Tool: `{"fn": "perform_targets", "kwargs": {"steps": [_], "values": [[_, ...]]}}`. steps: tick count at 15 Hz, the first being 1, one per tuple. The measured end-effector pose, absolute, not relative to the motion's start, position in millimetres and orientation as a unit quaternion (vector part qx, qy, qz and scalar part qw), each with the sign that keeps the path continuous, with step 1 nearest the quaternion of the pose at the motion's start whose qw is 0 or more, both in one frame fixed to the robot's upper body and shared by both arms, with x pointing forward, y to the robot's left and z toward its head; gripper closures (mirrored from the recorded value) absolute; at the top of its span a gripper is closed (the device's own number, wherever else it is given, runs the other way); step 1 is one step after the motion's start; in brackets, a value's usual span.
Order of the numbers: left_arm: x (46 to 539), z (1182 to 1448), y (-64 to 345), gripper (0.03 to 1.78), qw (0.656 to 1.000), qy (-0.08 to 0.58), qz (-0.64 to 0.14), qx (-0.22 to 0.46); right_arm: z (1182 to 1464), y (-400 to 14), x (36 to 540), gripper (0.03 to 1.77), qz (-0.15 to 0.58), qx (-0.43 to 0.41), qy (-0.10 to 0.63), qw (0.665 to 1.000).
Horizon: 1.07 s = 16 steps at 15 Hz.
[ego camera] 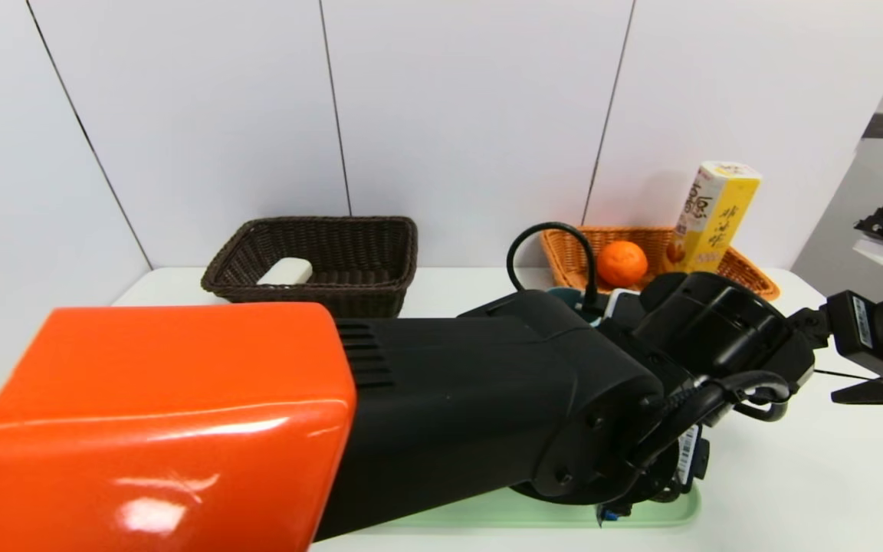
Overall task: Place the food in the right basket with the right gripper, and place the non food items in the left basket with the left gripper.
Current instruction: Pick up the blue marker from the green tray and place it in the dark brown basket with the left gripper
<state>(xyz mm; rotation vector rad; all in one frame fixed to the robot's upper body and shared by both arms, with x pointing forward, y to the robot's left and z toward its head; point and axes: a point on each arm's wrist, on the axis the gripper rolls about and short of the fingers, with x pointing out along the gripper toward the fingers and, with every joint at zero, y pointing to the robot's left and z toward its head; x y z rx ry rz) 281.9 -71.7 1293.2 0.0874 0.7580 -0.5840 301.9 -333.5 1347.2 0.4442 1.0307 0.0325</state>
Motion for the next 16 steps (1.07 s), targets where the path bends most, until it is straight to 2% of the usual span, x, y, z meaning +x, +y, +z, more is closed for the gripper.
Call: {"fn": "perform_targets", "kwargs": {"steps": [6,16], "values": [[287,1267,-81,0.12,0.882,0.382,-0.269,0.056,1346,-334,304,0.09,0.015,0.211,0.488,0.847],[291,1250,-88,0.12,0.884,0.383,-0.258,0.070,1345,-334,303,0.09,0.014,0.210,0.489,0.846]]}}
